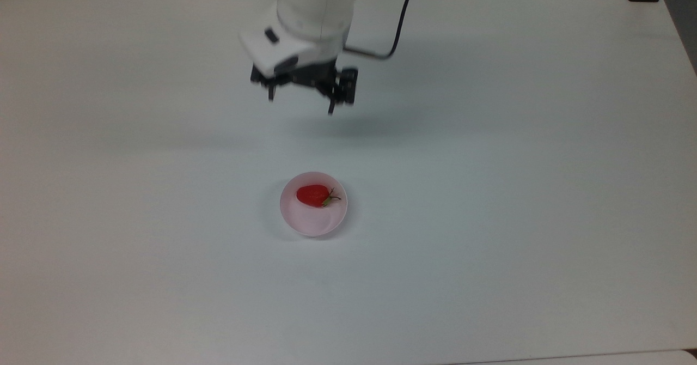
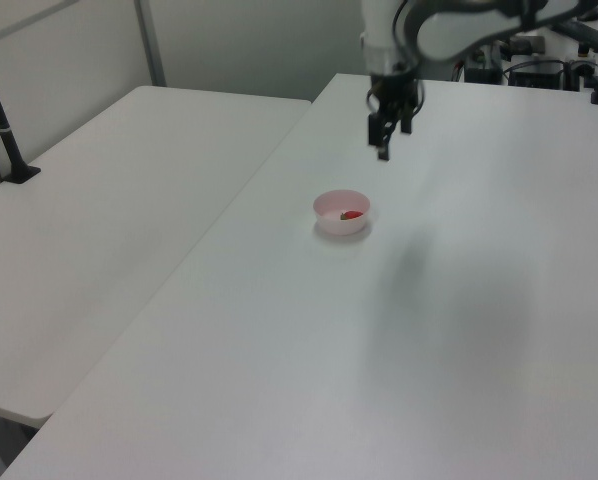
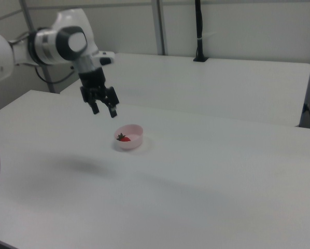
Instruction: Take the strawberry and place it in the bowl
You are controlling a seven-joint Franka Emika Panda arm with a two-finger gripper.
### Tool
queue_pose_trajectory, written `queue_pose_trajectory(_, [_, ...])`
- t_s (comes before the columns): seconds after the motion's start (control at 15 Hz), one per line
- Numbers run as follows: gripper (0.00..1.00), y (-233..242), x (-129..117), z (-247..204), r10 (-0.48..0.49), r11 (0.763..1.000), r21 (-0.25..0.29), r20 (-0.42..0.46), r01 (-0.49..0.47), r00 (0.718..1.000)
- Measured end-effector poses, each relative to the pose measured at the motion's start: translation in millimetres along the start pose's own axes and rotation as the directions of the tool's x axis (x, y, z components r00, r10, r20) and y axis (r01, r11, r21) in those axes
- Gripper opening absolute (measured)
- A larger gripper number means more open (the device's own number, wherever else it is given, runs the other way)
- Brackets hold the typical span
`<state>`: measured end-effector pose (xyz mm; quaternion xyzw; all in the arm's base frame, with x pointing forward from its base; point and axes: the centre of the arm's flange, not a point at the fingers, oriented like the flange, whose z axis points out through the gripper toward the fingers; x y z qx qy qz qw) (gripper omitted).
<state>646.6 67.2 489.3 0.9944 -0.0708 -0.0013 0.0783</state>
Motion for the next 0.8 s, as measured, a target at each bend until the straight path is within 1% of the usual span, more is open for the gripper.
queue_pose_trajectory(0.2, [1.0,16,-29,-46,-0.02,1.0,0.009,0.003,0.02,1.0])
queue_pose_trajectory(0.33, [1.0,30,-46,-64,-0.043,0.998,0.035,-0.005,0.043,0.999])
queue_pose_trajectory(0.47, [1.0,49,-62,-76,-0.06,0.996,0.064,0.008,0.059,0.998])
queue_pose_trajectory(0.6, [1.0,70,-73,-89,-0.06,0.994,0.09,0.008,0.059,0.998])
queue_pose_trajectory(0.73, [1.0,87,-78,-97,-0.045,0.992,0.119,0.0,0.045,0.999])
queue_pose_trajectory(0.8, [1.0,92,-79,-98,-0.039,0.992,0.124,-0.001,0.039,0.999])
